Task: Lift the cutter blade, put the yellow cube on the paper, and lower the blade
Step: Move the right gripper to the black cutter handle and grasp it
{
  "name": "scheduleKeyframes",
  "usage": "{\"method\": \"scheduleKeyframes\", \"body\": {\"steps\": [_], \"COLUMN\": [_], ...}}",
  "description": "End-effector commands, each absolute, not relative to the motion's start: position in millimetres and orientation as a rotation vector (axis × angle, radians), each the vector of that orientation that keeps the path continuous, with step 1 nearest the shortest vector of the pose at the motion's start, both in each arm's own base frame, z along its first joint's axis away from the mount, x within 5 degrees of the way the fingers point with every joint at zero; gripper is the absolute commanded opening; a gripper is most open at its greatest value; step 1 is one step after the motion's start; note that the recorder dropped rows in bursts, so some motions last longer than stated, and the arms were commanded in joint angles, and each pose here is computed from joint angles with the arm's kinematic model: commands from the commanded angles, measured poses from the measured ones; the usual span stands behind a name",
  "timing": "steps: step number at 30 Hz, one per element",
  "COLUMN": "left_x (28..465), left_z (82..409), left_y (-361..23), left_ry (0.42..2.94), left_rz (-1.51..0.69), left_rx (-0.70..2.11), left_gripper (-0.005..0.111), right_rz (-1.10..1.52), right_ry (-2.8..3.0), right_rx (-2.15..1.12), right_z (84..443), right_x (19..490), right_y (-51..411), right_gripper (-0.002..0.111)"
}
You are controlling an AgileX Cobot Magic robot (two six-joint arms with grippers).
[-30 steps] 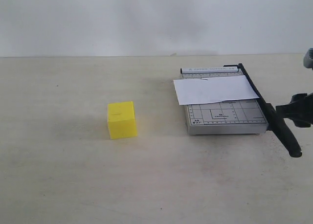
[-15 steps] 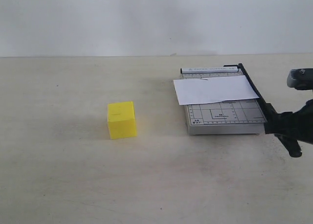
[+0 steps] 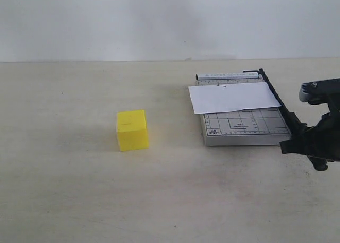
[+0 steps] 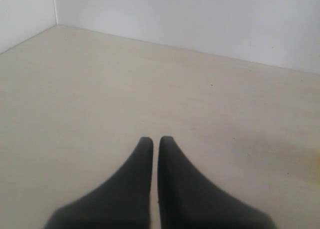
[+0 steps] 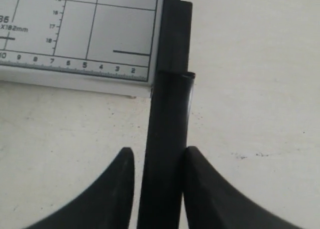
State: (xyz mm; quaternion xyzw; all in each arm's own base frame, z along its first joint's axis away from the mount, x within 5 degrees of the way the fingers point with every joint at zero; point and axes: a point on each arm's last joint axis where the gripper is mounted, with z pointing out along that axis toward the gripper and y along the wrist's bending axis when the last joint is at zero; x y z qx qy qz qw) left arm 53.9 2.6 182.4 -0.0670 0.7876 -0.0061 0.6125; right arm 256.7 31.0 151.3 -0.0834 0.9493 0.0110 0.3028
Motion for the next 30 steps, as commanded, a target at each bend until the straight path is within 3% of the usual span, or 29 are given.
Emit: {"method": "scheduleKeyframes", "body": {"steps": [1, 5, 9, 18, 25, 27, 30], "left_x": [53.9, 53.9, 53.9, 53.9, 53.9, 53.9, 53.9], "left_z": [183.7, 183.7, 183.7, 183.7, 183.7, 183.7, 183.7], "left_y": [2.2, 2.2, 2.2, 2.2, 2.2, 2.2, 2.2], "left_ry": [1.804, 1.804, 1.804, 1.804, 1.804, 1.804, 1.804], "left_rz": [-0.028, -0.028, -0.028, -0.028, -0.028, -0.028, -0.028], "left_rx": [-0.157, -0.157, -0.157, -0.157, -0.157, -0.157, -0.157], "left_gripper": [0.004, 0.004, 0.004, 0.004, 0.004, 0.004, 0.004], "right_rz": [0.017, 0.015, 0.014, 0.018, 0.013, 0.0, 0.004], "right_ry": [2.524, 2.54, 2.508, 2.202, 2.152, 2.176, 2.233], "right_rx": [-0.268, -0.279, -0.276, -0.237, -0.241, -0.27, -0.273], "right_z": [150.4, 149.6, 155.6, 220.7, 231.9, 228.3, 219.4], "right_x": [256.4, 255.1, 255.3, 244.1, 239.9, 239.8, 241.1], "right_y": [31.8, 31.7, 31.7, 30.1, 29.5, 29.6, 29.9], "right_gripper": [0.018, 0.0, 0.0, 0.0, 0.0, 0.007, 0.04]}}
